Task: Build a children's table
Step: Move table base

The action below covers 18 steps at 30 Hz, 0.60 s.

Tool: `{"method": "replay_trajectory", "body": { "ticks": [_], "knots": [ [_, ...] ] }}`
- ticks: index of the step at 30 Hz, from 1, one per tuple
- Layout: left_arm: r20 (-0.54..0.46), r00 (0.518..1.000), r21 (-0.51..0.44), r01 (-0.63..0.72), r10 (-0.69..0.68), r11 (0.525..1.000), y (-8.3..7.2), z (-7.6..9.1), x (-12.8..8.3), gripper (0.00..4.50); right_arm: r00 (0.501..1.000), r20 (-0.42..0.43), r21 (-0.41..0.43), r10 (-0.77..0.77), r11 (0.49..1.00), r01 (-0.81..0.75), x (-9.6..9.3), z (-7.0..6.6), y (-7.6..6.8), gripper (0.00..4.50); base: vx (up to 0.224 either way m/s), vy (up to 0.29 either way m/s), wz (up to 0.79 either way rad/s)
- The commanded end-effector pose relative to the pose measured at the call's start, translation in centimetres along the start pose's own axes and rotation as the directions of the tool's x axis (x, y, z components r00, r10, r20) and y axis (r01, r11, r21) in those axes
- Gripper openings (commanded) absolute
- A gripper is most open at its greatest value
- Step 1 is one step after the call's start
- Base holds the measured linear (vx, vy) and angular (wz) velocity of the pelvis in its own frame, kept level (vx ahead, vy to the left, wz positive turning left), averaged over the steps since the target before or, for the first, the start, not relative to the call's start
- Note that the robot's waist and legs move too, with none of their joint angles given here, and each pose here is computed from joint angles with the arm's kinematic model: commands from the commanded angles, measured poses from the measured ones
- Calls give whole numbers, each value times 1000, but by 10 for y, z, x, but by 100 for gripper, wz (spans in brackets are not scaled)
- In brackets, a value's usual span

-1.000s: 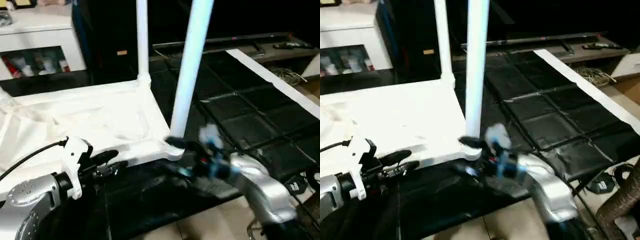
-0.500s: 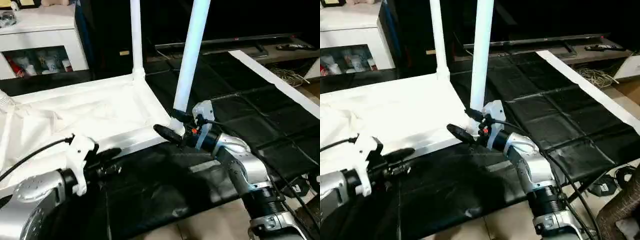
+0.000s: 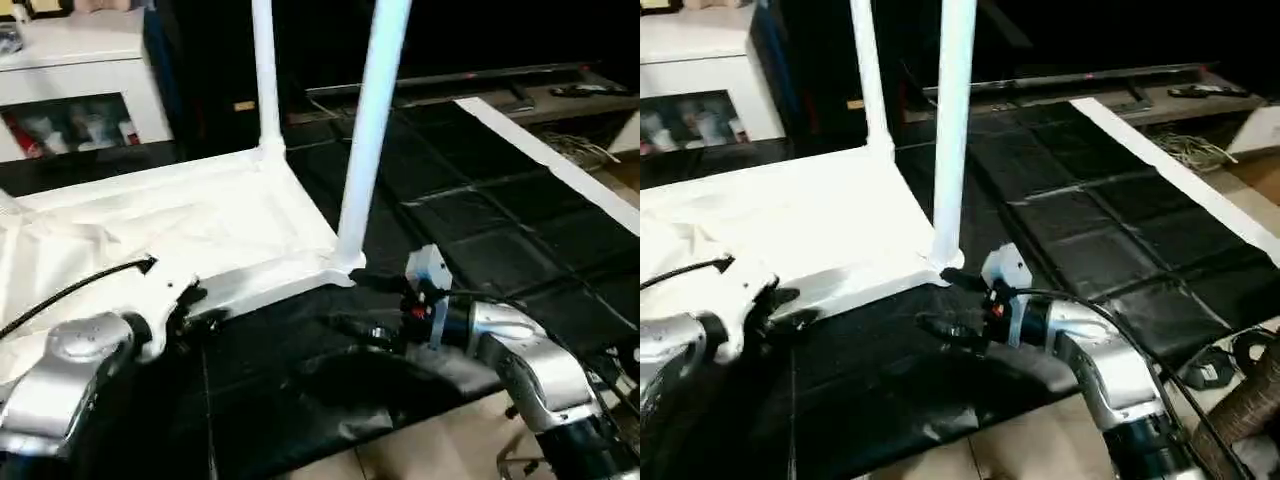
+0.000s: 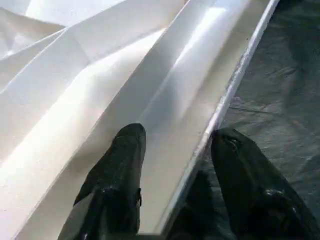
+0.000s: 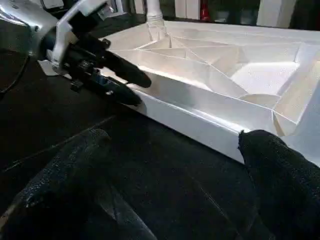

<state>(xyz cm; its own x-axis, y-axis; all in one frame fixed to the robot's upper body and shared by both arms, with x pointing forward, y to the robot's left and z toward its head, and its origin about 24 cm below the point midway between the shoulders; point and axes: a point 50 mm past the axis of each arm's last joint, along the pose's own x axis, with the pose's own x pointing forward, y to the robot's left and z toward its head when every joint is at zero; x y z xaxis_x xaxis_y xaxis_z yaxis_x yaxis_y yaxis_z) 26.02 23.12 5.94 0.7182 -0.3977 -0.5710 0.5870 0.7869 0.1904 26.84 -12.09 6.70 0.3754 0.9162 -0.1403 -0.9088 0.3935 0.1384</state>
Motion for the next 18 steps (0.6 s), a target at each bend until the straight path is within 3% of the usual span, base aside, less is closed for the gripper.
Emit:
{"method": "replay_trajectory", "body": {
  "ticks": [1,4,7,11,14,18],
  "knots": [
    [-26,995,40,-94,95,995,15,-1,-4,239,999,5,3,-41,999,41,-3,1,-1,450,0,0,0],
    [21,994,21,-112,111,993,18,5,-3,239,999,12,13,-40,999,39,-4,1,2,450,0,0,0],
    [198,980,-54,14,-3,998,4,21,-11,239,997,34,33,-64,997,63,-6,1,6,450,0,0,0],
    [313,949,-143,89,-40,986,-8,24,-21,239,988,77,72,-137,989,131,-8,1,7,450,0,0,0],
    [413,910,-222,66,33,973,-14,29,-29,239,950,82,89,-302,951,295,-13,-1,-1,450,0,0,0],
    [471,865,-338,-4,173,941,-24,33,-31,239,921,88,72,-380,924,375,-19,-3,0,450,0,0,0]
  ]
}}
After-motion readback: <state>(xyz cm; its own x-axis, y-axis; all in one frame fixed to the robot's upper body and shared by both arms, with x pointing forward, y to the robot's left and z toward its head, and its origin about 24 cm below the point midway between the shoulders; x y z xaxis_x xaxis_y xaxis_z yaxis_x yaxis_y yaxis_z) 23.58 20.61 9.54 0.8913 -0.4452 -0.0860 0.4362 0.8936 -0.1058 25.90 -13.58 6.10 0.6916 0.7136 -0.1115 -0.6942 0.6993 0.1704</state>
